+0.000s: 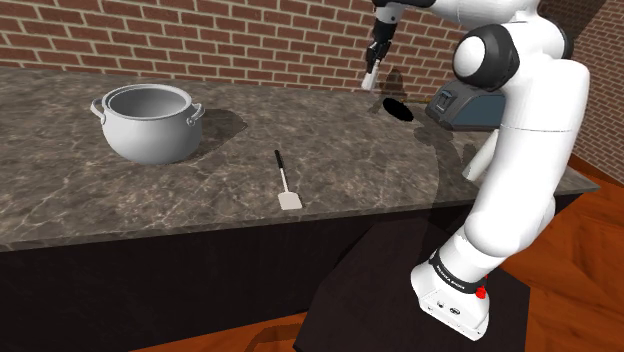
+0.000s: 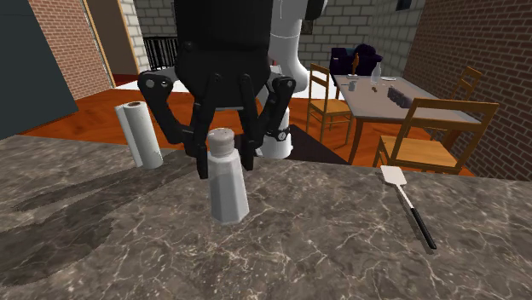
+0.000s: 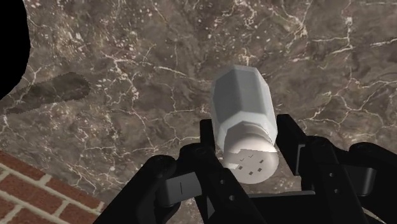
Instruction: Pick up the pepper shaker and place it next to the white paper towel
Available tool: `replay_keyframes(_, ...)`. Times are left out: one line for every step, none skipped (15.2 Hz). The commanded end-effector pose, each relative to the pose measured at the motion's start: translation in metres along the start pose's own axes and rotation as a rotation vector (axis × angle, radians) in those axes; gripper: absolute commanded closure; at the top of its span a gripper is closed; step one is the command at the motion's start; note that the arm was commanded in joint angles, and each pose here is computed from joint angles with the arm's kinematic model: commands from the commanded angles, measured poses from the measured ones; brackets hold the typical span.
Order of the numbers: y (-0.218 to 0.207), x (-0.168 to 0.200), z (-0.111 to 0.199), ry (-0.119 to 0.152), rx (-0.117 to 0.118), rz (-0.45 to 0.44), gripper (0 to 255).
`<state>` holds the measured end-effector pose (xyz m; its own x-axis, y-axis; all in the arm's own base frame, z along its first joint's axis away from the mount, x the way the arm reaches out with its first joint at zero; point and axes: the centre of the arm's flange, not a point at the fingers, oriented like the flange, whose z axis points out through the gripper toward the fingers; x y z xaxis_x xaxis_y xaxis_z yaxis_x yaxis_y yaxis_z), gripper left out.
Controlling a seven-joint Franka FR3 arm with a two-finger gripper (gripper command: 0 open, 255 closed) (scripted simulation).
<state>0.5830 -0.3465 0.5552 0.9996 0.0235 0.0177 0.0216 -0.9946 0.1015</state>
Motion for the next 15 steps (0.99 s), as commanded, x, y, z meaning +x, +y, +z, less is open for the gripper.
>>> replay_keyframes(0.001, 0.001, -0.01, 0.0, 0.0, 0.0, 255)
replay_keyframes(0.001, 0.001, -0.015, 0.0, 0.0, 0.0, 255)
replay_keyframes(0.002, 0.001, -0.021, 0.0, 0.0, 0.0, 255)
replay_keyframes(0.002, 0.001, -0.026, 0.0, 0.0, 0.0, 255)
replay_keyframes(0.003, 0.001, -0.031, 0.0, 0.0, 0.0, 255)
replay_keyframes(0.003, 0.001, -0.036, 0.0, 0.0, 0.0, 255)
replay_keyframes(0.004, 0.001, -0.042, 0.0, 0.0, 0.0, 255)
replay_keyframes(0.004, 0.002, -0.047, 0.0, 0.0, 0.0, 255)
replay_keyframes(0.005, 0.002, -0.052, 0.0, 0.0, 0.0, 255)
replay_keyframes(0.005, 0.002, -0.057, 0.0, 0.0, 0.0, 255)
replay_keyframes(0.006, 0.002, -0.063, 0.0, 0.0, 0.0, 255)
replay_keyframes(0.006, 0.002, -0.068, 0.0, 0.0, 0.0, 255)
replay_keyframes(0.007, 0.002, -0.073, 0.0, 0.0, 0.0, 255)
replay_keyframes(0.007, 0.002, -0.078, 0.0, 0.0, 0.0, 255)
replay_keyframes(0.012, -0.01, -0.078, 0.0, 0.0, 0.0, 255)
